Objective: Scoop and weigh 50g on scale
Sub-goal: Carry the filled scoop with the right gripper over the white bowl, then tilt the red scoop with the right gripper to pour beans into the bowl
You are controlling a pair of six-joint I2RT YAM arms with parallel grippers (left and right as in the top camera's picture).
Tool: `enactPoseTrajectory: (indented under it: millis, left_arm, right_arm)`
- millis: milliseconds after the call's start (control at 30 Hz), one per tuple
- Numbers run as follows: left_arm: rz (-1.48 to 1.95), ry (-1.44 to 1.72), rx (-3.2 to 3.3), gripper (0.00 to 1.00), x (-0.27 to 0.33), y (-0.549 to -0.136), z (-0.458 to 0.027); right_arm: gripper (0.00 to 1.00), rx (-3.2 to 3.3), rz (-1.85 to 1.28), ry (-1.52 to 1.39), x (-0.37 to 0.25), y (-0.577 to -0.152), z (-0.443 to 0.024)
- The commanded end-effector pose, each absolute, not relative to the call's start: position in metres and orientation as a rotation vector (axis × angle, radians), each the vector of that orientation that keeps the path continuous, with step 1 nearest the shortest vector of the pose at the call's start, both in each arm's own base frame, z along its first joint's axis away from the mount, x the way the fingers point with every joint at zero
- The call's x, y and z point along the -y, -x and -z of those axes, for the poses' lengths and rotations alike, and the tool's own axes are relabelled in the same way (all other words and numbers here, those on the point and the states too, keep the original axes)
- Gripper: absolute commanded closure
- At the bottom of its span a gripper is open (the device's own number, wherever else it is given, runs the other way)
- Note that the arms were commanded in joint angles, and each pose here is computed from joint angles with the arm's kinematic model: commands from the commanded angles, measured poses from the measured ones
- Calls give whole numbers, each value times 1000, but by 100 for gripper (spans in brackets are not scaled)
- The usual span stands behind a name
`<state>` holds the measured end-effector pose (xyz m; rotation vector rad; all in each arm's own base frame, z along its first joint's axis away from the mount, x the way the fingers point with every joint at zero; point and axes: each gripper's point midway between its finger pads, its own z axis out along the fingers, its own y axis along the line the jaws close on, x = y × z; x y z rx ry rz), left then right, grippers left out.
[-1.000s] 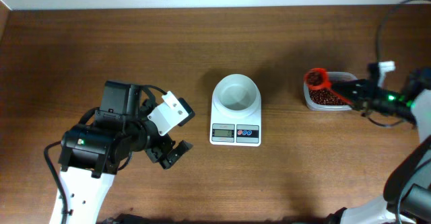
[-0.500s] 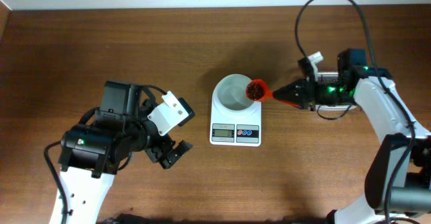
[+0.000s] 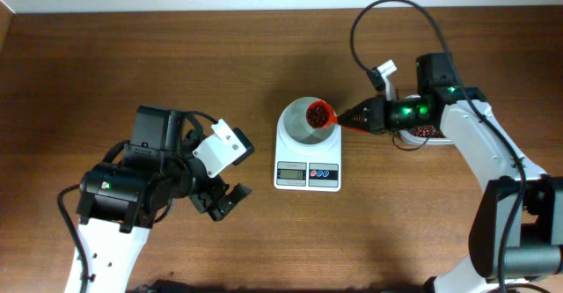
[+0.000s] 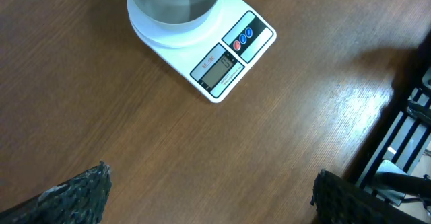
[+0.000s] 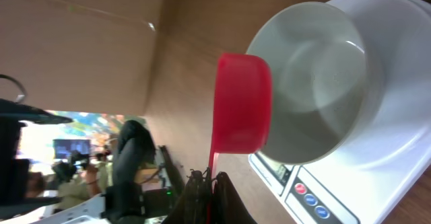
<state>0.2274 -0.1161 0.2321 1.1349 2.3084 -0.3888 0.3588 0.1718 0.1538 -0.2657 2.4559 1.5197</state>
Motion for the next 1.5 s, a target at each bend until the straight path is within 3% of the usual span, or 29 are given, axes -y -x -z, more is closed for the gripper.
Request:
enactPoseTrajectory:
  millis: [0,800,1167,1467]
  left_arm:
    - [373,-1145,-2283,1,116,-230,-238]
    - [373,-1145,-2283,1,115,-230,-238]
    - [373,-1144,-2283,1,115,-230,-238]
    - [373,-1145,-2283,1,116,-230,-238]
  right_arm:
    - [96,-2535,-1296,302,-168,-369,-131]
    - [96,-2400,-1228,561,-186,-364,-151]
    - [96,-2443,-939,602,-184,-371,-148]
    - [96,-2483,-919,580,-180,-368,-143]
